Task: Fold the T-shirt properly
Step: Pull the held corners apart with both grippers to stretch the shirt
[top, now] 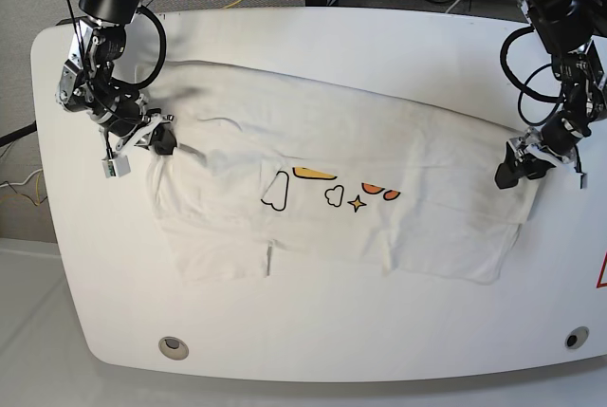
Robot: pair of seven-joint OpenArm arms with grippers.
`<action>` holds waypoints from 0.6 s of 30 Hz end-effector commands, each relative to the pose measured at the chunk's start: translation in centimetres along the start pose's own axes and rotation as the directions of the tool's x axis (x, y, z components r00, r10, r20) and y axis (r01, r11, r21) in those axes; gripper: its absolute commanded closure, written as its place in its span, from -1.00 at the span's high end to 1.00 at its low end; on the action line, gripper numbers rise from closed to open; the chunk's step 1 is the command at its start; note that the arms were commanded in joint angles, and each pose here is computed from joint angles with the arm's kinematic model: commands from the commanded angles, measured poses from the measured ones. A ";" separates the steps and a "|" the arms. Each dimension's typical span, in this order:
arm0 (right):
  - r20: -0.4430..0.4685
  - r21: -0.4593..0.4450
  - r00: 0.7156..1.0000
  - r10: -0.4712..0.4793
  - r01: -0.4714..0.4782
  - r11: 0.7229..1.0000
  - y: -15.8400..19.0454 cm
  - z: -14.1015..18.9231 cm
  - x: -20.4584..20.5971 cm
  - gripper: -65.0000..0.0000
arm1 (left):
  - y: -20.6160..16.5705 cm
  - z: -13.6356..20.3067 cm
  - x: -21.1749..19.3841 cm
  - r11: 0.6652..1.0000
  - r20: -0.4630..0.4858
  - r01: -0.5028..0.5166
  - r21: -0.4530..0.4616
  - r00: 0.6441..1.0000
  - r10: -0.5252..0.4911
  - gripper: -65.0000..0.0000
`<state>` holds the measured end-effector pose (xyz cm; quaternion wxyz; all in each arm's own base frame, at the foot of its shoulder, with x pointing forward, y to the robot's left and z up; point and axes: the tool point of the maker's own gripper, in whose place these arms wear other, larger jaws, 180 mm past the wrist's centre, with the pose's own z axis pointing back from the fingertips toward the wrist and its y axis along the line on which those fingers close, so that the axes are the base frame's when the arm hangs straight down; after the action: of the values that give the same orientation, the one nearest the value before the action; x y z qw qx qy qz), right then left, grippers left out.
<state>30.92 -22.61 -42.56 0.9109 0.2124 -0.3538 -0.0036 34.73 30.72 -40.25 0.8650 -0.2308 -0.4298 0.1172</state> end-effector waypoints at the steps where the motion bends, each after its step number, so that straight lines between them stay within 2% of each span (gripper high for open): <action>1: 0.012 -0.013 1.000 0.028 -0.027 1.000 -0.5 0.4 1.0 -1.00 | 0.2 -0.1 -1.1 1.000 -0.065 0.006 0.006 0.998 -0.005 0.43; 6: 0.012 -0.013 1.000 0.027 -0.027 1.000 -0.5 0.5 1.0 -1.00 | 0.4 -0.1 -1.3 1.000 -0.069 0.000 0.014 0.998 0.001 0.22; 10: 0.015 -0.014 0.999 0.030 -0.030 0.999 -0.5 0.5 1.1 -1.00 | 0.8 -0.1 -1.0 1.000 -0.062 0.008 0.029 0.998 -0.007 0.23; 12: 0.010 -0.016 1.000 0.029 -0.029 0.999 -0.6 0.5 1.0 -1.00 | 1.7 0.1 -0.4 0.996 -0.060 0.050 0.079 0.997 -0.045 0.61; 14: 0.012 -0.015 1.000 0.028 -0.027 1.000 -0.6 0.5 1.0 -1.00 | 2.0 0.2 -0.2 0.993 -0.061 0.068 0.096 0.996 -0.062 0.71; 18: 0.009 -0.015 1.000 0.026 -0.026 1.000 -0.6 0.5 0.9 -1.00 | 2.5 0.5 0.1 0.989 -0.065 0.093 0.116 0.994 -0.086 0.75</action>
<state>30.93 -22.65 -42.56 0.9107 0.2122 -0.3544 -0.0042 35.13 31.51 -40.72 0.8763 -0.1944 -0.4291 0.1004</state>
